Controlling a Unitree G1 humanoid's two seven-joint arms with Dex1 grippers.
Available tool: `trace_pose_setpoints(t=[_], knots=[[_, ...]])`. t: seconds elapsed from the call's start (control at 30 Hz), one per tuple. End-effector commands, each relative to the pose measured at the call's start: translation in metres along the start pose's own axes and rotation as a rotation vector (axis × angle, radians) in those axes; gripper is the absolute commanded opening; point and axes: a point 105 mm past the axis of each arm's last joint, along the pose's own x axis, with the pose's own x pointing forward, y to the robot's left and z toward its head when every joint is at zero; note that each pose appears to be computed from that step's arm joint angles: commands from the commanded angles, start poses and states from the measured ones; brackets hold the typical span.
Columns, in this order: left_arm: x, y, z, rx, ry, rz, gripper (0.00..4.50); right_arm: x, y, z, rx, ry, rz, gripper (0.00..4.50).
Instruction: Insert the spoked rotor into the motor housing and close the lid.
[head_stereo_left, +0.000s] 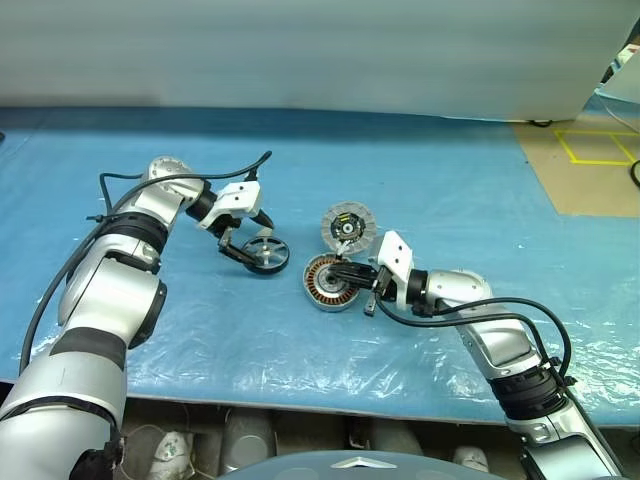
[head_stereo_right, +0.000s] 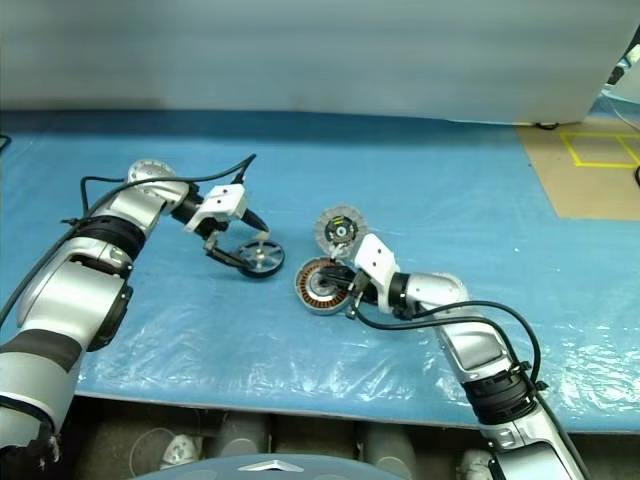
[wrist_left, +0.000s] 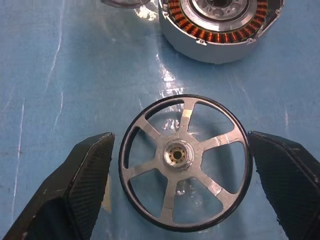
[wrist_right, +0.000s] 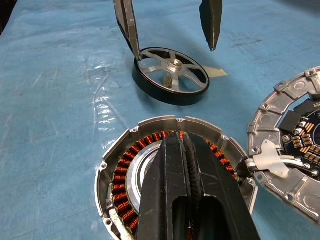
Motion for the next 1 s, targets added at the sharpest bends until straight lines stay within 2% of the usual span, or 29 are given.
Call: trace_pose_setpoints(t=[0.03,0.33,0.7,0.8,0.9,1.0], knots=[[-0.0075,0.0082,0.0089,0.038,-0.007,0.04,4.5,-0.0035,0.0022,0.0133,-0.022,-0.051,-0.015,0.04],[-0.0088,0.0105,0.0005,0.019,0.066,0.051,4.5,-0.0102,0.003,0.0112,-0.014,-0.038,-0.027,0.04],[-0.0006,0.0114,0.0011,0.048,0.071,0.054,4.5,-0.0108,0.002,0.0129,-0.007,-0.044,-0.043,0.04],[-0.0001,0.0119,0.002,0.052,0.064,0.058,3.9,-0.0101,0.0039,0.0121,-0.004,-0.043,-0.04,0.0],[-0.0011,0.0128,0.0018,0.065,0.069,0.07,2.95,-0.0097,0.0041,0.0122,-0.001,-0.044,-0.041,0.0],[-0.0034,0.0114,-0.0003,0.056,0.077,0.062,2.95,-0.0097,0.0029,0.0118,-0.001,-0.043,-0.043,0.0]])
